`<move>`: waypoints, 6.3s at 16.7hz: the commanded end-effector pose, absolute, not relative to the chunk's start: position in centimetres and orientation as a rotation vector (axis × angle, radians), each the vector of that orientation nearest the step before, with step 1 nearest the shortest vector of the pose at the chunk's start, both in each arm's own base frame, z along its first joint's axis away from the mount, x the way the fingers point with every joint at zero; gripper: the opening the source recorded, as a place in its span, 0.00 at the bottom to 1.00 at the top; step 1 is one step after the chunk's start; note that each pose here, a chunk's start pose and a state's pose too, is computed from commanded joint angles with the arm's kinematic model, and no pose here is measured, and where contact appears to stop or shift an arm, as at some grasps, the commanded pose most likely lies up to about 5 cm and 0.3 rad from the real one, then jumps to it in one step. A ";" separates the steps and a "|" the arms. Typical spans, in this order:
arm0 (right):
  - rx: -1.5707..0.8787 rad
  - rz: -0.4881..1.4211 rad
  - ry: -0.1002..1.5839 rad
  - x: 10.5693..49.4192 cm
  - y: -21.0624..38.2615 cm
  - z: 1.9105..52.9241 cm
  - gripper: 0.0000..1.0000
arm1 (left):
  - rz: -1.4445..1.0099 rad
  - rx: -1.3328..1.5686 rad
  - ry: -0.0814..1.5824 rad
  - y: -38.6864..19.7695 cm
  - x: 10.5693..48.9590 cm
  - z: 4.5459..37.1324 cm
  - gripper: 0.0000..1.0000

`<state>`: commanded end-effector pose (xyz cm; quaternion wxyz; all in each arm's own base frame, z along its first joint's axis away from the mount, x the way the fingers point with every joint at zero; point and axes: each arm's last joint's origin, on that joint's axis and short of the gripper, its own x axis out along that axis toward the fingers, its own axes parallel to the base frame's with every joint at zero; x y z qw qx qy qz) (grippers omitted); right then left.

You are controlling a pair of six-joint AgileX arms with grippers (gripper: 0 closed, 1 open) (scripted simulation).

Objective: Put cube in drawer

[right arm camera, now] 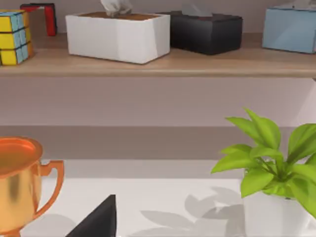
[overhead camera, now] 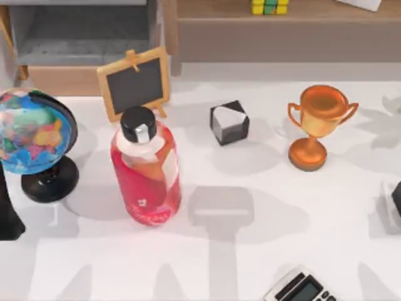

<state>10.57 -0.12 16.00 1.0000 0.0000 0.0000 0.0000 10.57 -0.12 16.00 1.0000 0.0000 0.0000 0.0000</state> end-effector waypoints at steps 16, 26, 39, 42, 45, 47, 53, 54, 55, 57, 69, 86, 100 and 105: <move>0.000 0.000 0.000 10.6 -0.1 16.0 1.00 | -0.001 -0.047 0.008 -7.3 22.6 30.9 1.00; 0.000 0.000 0.000 10.6 -0.1 16.0 1.00 | -0.035 -0.006 0.019 -30.5 37.7 22.3 1.00; 0.000 0.000 0.000 10.6 -0.1 16.0 1.00 | -0.017 0.003 0.003 -38.1 38.3 14.8 1.00; 0.000 0.000 0.000 10.6 -0.1 16.0 1.00 | -0.019 0.000 0.001 -38.4 38.5 14.5 1.00; 0.000 0.000 0.000 10.6 -0.1 16.0 1.00 | -0.020 0.000 -0.001 -38.8 39.2 14.2 1.00; 0.000 0.000 0.000 10.6 -0.1 16.0 1.00 | -0.021 -0.003 -0.002 -39.0 40.0 14.6 1.00; 0.000 0.000 0.000 10.6 -0.1 16.0 1.00 | -0.019 -0.001 -0.001 -38.5 44.0 14.9 1.00; 0.000 0.000 0.000 10.6 -0.1 16.0 1.00 | -0.020 0.000 0.000 -38.5 44.1 14.8 1.00; 0.000 0.000 0.000 10.6 -0.1 16.0 1.00 | -0.020 0.000 0.000 -38.5 44.1 14.8 1.00; 0.000 0.000 0.000 10.6 -0.1 16.0 1.00 | -0.020 0.000 0.000 -38.5 44.1 14.8 1.00; 0.000 0.000 0.000 10.6 -0.1 16.0 1.00 | -0.020 0.000 0.000 -38.5 44.1 14.8 0.10; 0.000 0.000 0.000 10.6 -0.1 16.0 1.00 | -0.022 -0.002 -0.004 -38.5 42.2 16.9 0.00; 0.000 0.000 0.000 10.6 -0.1 16.0 1.00 | -0.168 0.089 0.186 -38.3 40.3 22.6 0.00; 0.000 0.000 0.000 10.6 -0.1 16.0 1.00 | -0.257 0.215 0.463 -35.0 38.8 26.9 0.00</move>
